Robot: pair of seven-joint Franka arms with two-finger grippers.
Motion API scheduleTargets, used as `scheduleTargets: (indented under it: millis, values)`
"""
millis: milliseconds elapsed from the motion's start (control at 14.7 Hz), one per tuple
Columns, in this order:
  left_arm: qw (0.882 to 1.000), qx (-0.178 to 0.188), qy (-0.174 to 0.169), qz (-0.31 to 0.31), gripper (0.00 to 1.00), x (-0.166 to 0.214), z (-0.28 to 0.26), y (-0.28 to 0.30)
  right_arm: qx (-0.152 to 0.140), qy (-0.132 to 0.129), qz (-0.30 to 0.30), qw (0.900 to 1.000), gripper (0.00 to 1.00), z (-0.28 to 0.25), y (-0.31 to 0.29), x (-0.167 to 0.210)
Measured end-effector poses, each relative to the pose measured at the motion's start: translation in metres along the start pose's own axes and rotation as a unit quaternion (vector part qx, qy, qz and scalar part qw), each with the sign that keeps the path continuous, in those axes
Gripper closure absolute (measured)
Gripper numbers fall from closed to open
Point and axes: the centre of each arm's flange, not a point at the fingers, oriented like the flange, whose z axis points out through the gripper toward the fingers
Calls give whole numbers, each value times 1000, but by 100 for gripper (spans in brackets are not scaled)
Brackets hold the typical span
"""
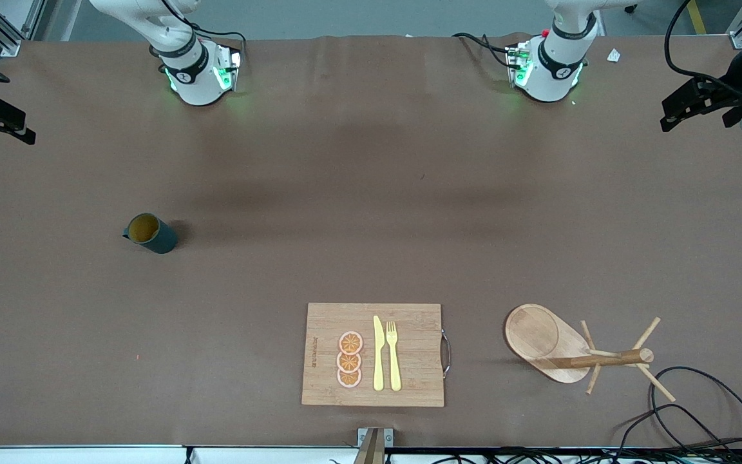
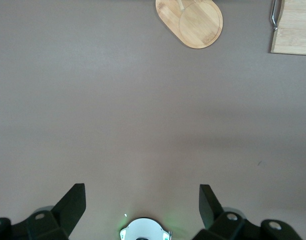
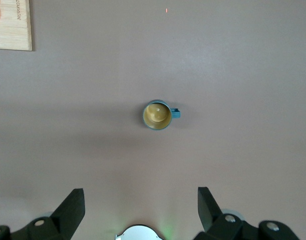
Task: Pass cup and hang on rack
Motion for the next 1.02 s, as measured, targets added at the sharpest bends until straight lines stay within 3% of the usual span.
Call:
scheduleTargets:
  millis: [751,1024]
  values:
    - [1000,-1,3,0,0,1,-3,0,0,2,1,1000,0,-1,1,1]
    - [1000,-1,3,2,0,2,-2,1,1,-27,3,1000,0,32,4,24]
